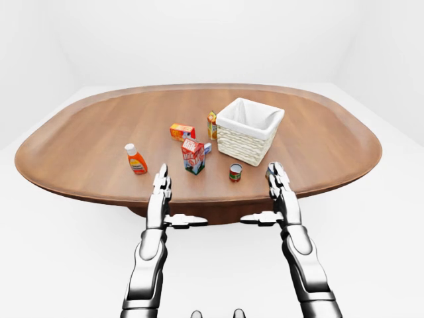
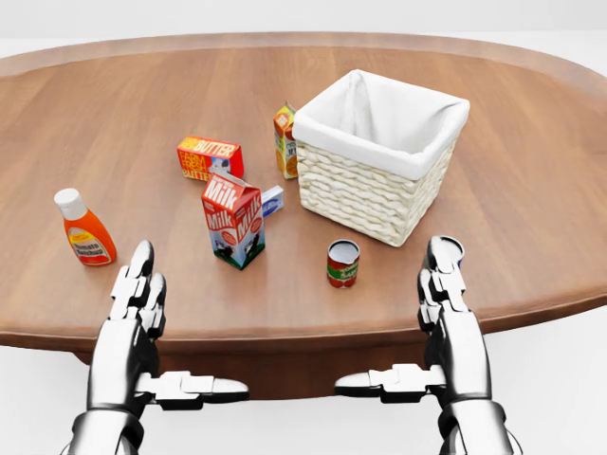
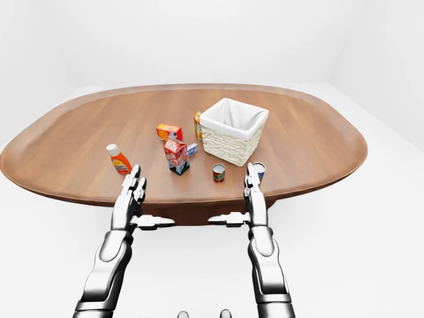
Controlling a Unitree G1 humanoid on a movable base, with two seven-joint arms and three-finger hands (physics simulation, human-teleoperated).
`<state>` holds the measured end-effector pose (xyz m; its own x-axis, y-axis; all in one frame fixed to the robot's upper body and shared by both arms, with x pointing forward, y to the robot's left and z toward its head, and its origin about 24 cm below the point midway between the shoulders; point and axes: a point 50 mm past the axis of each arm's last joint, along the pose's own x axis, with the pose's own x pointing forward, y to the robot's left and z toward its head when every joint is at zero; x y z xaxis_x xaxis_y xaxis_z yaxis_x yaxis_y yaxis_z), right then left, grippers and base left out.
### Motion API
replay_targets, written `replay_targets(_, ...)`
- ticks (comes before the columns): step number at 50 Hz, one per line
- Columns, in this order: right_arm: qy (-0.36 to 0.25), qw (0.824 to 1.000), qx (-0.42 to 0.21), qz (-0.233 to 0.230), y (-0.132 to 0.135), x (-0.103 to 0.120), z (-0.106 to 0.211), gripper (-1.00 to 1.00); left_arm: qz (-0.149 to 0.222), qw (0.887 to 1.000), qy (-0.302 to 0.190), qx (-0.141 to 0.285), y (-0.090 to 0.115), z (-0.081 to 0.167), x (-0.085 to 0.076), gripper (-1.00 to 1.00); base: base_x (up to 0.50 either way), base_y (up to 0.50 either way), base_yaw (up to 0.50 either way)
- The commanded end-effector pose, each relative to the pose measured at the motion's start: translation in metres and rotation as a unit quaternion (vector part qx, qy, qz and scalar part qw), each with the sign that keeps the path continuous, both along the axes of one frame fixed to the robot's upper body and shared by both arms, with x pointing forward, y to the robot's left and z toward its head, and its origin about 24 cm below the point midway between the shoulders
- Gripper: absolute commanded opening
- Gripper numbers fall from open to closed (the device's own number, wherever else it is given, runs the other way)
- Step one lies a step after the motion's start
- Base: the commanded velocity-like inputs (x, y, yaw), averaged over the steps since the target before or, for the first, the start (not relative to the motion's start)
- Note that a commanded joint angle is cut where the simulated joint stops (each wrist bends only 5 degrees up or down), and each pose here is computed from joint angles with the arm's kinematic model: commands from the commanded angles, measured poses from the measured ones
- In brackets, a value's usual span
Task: Pick up the alphabet soup, and put it in the basket.
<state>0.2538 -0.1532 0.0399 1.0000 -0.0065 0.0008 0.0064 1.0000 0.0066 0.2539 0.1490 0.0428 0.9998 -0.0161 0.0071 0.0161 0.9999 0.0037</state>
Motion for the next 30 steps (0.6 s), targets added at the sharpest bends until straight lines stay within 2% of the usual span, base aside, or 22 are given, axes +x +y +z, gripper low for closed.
replay_targets(1,-0.002,1.0,0.006,-0.009,-0.007,-0.001,-0.004,1.0,-0.021,1.0,-0.01,0.008,-0.005,0.003,0.0,1.0,0.0,0.0,0.0)
replay_targets(12,-0.006,1.0,0.005,-0.011,-0.005,0.0,0.002,1.0,-0.027,1.0,-0.012,0.01,-0.006,0.005,-0.001,1.0,0.0,0.0,0.0)
replay_targets(13,-0.017,1.0,0.005,-0.01,-0.005,-0.001,0.012,1.0,-0.024,0.999,-0.036,0.01,-0.008,0.02,-0.001,1.0,0.0,0.0,0.0)
replay_targets(17,-0.037,0.999,0.003,-0.008,-0.003,-0.001,0.031,1.0,-0.021,0.998,-0.057,-0.003,-0.01,0.039,0.003,1.0,0.0,0.0,0.0)
replay_targets(19,-0.07,0.998,0.005,-0.009,-0.003,-0.001,0.046,1.0,-0.023,0.996,-0.091,-0.001,-0.012,0.055,0.004,1.0,0.0,0.0,0.0)
replay_targets(20,-0.071,0.997,0.005,-0.009,-0.003,-0.001,0.047,1.0,-0.024,0.996,-0.092,-0.001,-0.012,0.056,0.004,1.0,0.0,0.0,0.0)
replay_targets(21,-0.115,0.993,0.008,-0.008,-0.002,-0.004,0.067,1.0,-0.023,0.992,-0.122,0.0,-0.013,0.07,0.004,1.0,0.0,0.0,0.0)
replay_targets(22,-0.117,0.993,0.008,-0.007,-0.002,-0.004,0.069,1.0,-0.023,0.992,-0.124,0.0,-0.013,0.071,0.004,1.0,0.0,0.0,0.0)
replay_targets(25,-0.164,0.986,0.011,-0.006,-0.001,-0.007,0.09,1.0,-0.02,0.984,-0.179,0.006,-0.012,0.097,0.001,1.0,0.0,0.0,0.0)
replay_targets(28,-0.175,0.984,0.009,-0.002,0.0,-0.008,0.095,1.0,-0.016,0.98,-0.199,0.01,-0.012,0.106,-0.001,1.0,0.0,0.0,0.0)
replay_targets(30,-0.191,0.982,0.011,-0.002,0.001,-0.011,0.102,1.0,-0.013,0.973,-0.23,0.004,-0.009,0.12,-0.005,1.0,0.0,0.0,0.0)
